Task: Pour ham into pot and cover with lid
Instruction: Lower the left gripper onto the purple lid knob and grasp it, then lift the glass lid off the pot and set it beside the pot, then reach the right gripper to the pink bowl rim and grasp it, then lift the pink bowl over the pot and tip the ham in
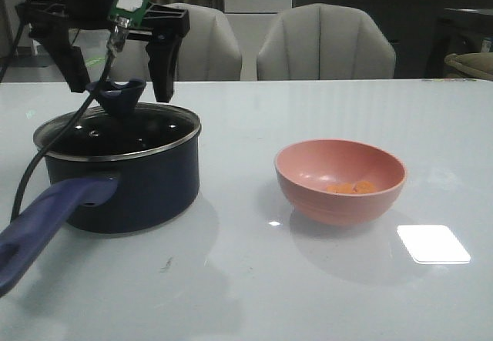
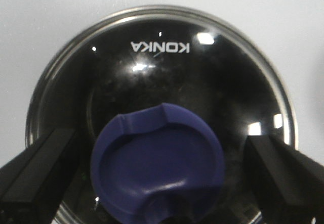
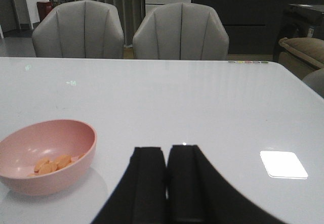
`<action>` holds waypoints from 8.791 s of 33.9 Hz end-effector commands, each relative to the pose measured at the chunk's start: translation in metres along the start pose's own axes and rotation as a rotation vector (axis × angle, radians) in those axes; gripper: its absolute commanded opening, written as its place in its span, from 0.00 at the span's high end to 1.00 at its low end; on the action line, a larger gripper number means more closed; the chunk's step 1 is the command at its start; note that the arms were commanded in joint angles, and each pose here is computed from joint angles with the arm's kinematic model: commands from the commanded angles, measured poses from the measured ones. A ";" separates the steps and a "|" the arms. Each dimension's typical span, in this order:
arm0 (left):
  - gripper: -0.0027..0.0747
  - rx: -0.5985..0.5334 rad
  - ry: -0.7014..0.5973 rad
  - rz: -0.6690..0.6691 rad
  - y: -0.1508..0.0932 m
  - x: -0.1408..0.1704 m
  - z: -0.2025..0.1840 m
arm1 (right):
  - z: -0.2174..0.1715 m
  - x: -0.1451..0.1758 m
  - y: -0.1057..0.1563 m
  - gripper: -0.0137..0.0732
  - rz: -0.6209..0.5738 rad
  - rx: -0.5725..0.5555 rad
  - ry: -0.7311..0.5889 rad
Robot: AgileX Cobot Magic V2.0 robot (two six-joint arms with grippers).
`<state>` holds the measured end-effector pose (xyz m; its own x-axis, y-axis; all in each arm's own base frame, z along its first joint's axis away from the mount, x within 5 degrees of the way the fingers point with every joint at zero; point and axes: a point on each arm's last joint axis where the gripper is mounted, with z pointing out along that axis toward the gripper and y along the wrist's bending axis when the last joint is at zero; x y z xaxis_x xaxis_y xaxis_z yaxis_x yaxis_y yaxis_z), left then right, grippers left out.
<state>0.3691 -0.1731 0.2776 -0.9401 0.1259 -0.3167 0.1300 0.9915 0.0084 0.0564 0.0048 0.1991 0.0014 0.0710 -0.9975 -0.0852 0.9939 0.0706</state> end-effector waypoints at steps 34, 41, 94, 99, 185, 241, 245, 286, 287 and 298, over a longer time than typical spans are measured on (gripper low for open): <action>0.65 -0.012 -0.165 -0.112 0.067 -0.013 -0.091 | -0.002 -0.010 0.001 0.67 -0.017 -0.002 -0.110; 0.65 -0.073 -0.180 -0.207 0.127 0.000 -0.090 | -0.002 -0.010 0.001 0.67 -0.017 -0.002 -0.110; 0.16 -0.016 -0.053 -0.203 0.178 0.059 0.040 | -0.002 -0.010 0.001 0.67 -0.017 -0.002 -0.110; 0.17 -0.030 -0.151 -0.181 0.174 0.062 0.007 | -0.002 -0.010 0.001 0.67 -0.017 -0.002 -0.110; 0.17 0.221 -1.308 -0.002 0.117 0.331 -0.135 | 0.101 -0.092 0.010 0.31 0.103 0.021 0.426; 0.17 0.221 -1.306 -0.001 0.117 0.331 -0.135 | 0.307 -0.120 0.125 0.68 0.007 -0.324 0.680; 0.17 0.221 -1.306 -0.001 0.117 0.331 -0.135 | 0.306 -0.134 0.160 0.68 -0.020 -0.418 0.653; 0.17 0.221 -1.306 -0.001 0.117 0.331 -0.135 | 0.305 -0.062 0.264 0.68 -0.577 -0.539 -0.447; 0.17 0.221 -1.306 -0.001 0.117 0.331 -0.135 | 0.305 -0.060 0.265 0.68 -0.625 -0.526 -0.475; 0.17 0.221 -1.306 -0.001 0.117 0.331 -0.135 | 0.304 -0.039 0.269 0.68 -0.966 -0.292 -0.803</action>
<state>0.0319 -0.0119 0.2868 -0.0506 -0.0850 -0.9951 0.2853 0.9536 -0.0960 0.3433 0.3021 0.2171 0.6728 -0.5414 -0.5042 -0.1847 0.5370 -0.8231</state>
